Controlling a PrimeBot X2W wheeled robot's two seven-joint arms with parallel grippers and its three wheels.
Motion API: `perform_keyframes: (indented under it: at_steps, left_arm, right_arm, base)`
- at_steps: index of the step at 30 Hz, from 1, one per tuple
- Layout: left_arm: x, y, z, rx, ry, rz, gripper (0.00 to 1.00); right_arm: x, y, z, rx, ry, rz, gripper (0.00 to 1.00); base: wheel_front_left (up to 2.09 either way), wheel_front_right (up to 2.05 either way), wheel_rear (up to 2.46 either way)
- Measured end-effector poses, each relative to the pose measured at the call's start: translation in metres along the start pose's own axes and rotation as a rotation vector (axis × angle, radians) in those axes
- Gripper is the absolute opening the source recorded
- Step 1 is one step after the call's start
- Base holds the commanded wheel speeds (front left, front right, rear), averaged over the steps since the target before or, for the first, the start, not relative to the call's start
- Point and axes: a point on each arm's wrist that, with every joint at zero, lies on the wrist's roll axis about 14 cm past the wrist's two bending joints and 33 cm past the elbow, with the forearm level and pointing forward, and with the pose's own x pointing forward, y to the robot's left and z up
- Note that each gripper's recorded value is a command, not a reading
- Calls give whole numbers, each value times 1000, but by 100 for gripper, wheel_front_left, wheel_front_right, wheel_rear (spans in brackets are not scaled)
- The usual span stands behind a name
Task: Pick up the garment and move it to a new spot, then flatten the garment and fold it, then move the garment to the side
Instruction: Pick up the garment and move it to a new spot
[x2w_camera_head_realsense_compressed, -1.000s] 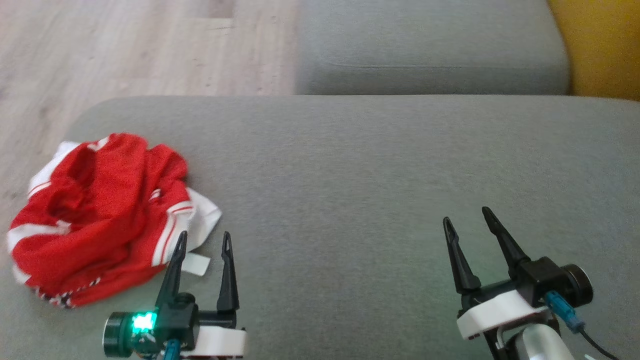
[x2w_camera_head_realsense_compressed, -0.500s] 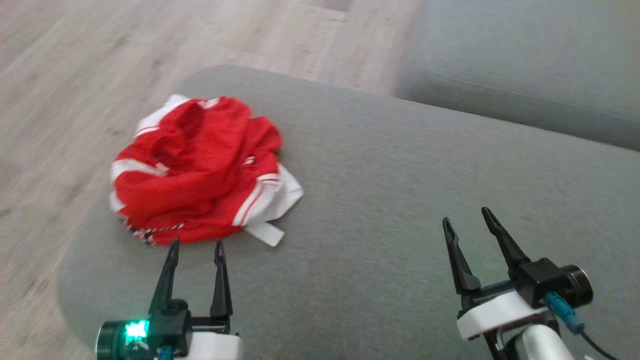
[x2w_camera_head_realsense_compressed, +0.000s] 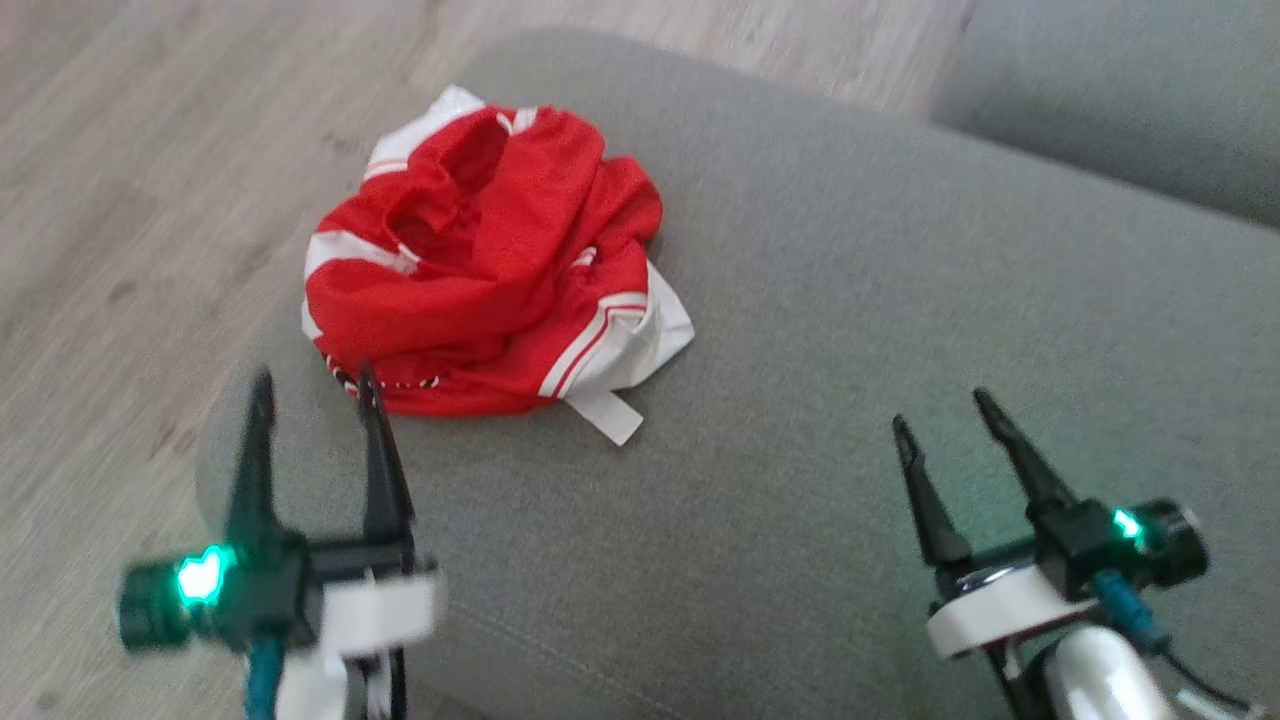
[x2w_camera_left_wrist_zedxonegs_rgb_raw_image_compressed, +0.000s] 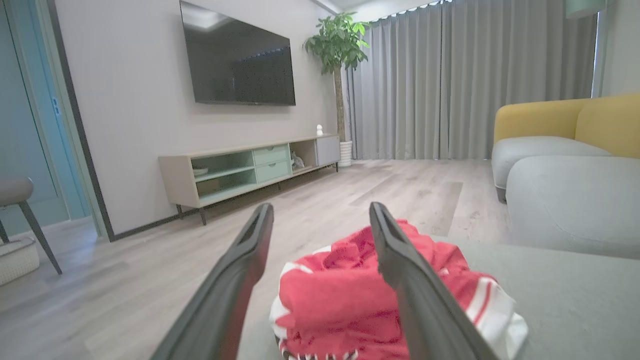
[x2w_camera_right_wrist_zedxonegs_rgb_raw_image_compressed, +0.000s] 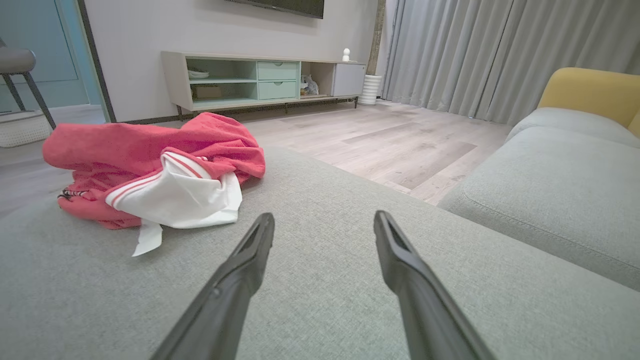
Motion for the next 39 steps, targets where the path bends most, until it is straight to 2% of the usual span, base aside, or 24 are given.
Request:
perform_keyframes:
  at_steps: [6,10,15,18,25,29,30,31,39]
  left_arm:
    - [76,-17,46,79,-167,-64,100]
    - [134,-38,42,107,-156,-136,100]
    - [201,-63,-5,171,94,-185,100]
    - [221,-62,-52,167,328,-138,100]
    - [194,-49,-162,264,752,-80,100]
    - [184,-45,-187,292,812,-62,100]
    - [186,-44,-188,299,802,-57,39]
    - [190,-43,-186,307,780,-49,0]
    - [246,-47,-114,368,442,-77,0]
  right_arm:
    - [19,-34,-19,-63,12,13,100]
    - [25,-59,-39,-105,37,19,100]
    - [32,-85,-59,-137,51,20,100]
    - [32,-97,-72,-144,62,15,100]
    - [30,-117,-82,-137,49,-16,100]
    - [28,-125,-83,-131,42,-37,100]
    - [27,-126,-84,-128,42,-41,100]
    - [27,-127,-84,-127,41,-42,100]
    - [27,-126,-75,-124,39,-55,100]
  base:
    - [0,0,0]
    - [0,0,0]
    - [0,0,0]
    - [0,0,0]
    - [0,0,0]
    - [0,0,0]
    - [0,0,0]
    - [0,0,0]
    - [0,0,0]
